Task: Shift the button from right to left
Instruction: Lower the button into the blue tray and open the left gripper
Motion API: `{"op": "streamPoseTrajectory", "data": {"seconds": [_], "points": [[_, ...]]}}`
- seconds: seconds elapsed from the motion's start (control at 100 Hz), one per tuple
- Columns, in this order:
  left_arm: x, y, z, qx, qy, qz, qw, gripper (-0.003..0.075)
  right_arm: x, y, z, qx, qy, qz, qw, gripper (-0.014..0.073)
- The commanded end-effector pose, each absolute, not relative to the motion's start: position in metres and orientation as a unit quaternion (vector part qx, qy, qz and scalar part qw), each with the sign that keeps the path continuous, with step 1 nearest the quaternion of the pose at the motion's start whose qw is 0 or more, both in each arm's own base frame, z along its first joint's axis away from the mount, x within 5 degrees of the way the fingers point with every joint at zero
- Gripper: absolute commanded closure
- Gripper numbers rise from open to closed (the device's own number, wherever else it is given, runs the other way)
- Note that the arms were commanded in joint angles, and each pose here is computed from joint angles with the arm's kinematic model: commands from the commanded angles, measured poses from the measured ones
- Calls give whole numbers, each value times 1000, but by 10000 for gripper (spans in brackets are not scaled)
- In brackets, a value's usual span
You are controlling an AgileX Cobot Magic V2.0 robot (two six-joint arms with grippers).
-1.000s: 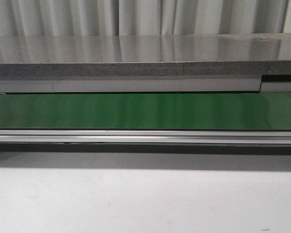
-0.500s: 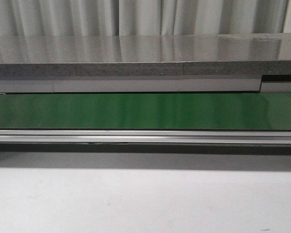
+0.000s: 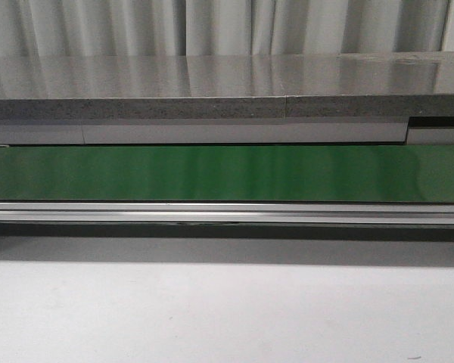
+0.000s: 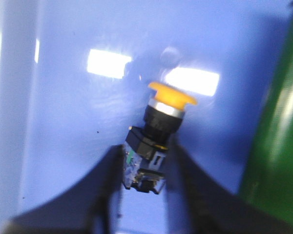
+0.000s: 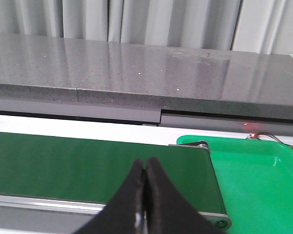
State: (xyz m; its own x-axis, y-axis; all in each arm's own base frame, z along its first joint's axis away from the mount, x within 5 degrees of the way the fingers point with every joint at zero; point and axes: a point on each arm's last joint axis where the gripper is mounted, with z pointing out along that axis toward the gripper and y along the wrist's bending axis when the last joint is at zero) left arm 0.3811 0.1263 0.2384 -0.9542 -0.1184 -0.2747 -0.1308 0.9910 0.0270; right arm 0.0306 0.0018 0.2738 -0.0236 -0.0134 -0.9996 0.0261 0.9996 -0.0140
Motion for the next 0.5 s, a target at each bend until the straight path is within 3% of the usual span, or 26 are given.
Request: {"op": "streamPoseTrajectory", "data": {"seconds": [0.0, 0.25, 0.49], "points": [[371, 119, 293, -77, 971, 16, 224, 739, 26, 2, 289, 7, 672, -16, 741, 662], [339, 98, 357, -86, 941, -9, 326, 741, 26, 2, 289, 7, 672, -16, 741, 662], [294, 75, 383, -89, 914, -26, 396, 741, 26, 2, 289, 7, 672, -16, 741, 662]]}}
